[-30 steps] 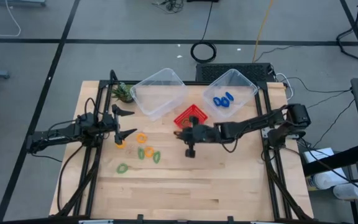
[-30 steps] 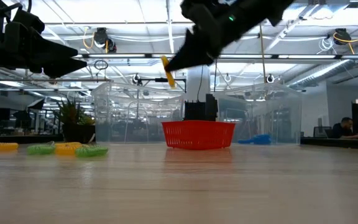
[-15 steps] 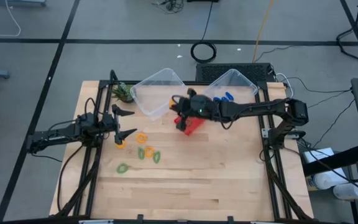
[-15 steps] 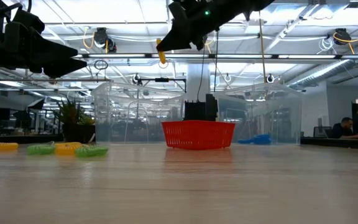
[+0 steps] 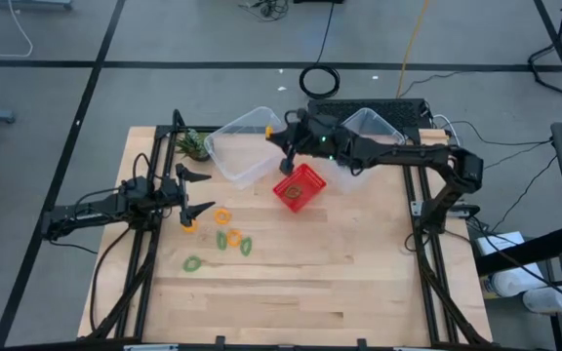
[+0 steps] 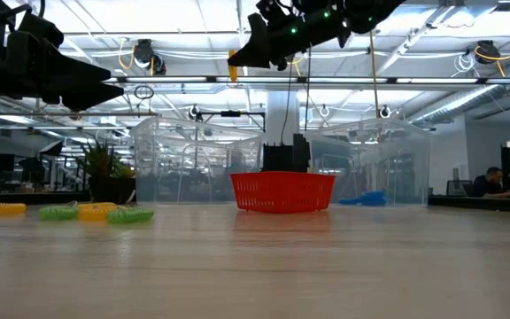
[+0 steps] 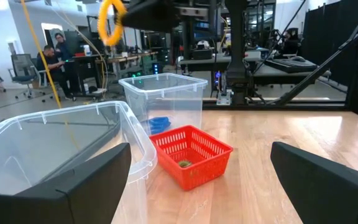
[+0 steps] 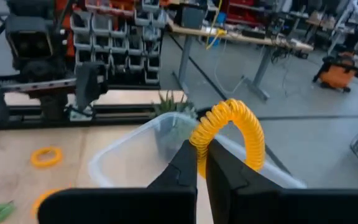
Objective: Sort spring keychains
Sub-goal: Put the yellow spring keychain into the left transparent bin
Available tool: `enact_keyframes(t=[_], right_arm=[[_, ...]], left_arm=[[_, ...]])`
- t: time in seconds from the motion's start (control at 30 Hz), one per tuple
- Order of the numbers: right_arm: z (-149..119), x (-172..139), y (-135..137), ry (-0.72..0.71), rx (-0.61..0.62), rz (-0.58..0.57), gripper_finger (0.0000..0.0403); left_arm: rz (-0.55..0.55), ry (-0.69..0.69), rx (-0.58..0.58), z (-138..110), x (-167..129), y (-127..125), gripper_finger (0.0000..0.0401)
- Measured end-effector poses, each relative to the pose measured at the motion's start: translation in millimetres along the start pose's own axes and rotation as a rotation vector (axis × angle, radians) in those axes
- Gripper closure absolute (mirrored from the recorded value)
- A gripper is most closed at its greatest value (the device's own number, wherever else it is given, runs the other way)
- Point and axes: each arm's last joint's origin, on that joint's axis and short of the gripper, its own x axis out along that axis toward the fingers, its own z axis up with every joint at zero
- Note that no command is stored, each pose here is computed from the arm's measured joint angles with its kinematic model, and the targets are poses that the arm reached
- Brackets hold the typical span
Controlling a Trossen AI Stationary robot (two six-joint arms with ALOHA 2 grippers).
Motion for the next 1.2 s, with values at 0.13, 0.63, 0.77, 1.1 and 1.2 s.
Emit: enact_keyframes(t=[0.13, 0.63, 0.77, 1.1, 1.2], right_arm=[[-2.8, 1.5, -21.6, -0.025, 0.009, -0.02, 0.0403], [-49.6, 53.6, -58.5, -0.04, 0.183, 0.06, 0.0403], [-70.6, 64.1, -57.2, 0.028, 0.239, 0.081, 0.0403], [-92.9, 70.9, -54.9, 0.14, 0.285, 0.083, 0.0403], [-95.9, 70.5, -54.3, 0.171, 0.291, 0.084, 0.0402]], left_arm=[[0.0, 0.0, 0.0, 0.0, 0.0, 0.0, 0.0006], [0.0, 0.0, 0.0, 0.0, 0.0, 0.0, 0.0006], [0.0, 0.0, 0.0, -0.1, 0.0, 0.0, 0.0006], [0.0, 0.0, 0.0, 0.0, 0.0, 0.0, 0.0006], [0.0, 0.0, 0.0, -0.1, 0.0, 0.0, 0.0006]])
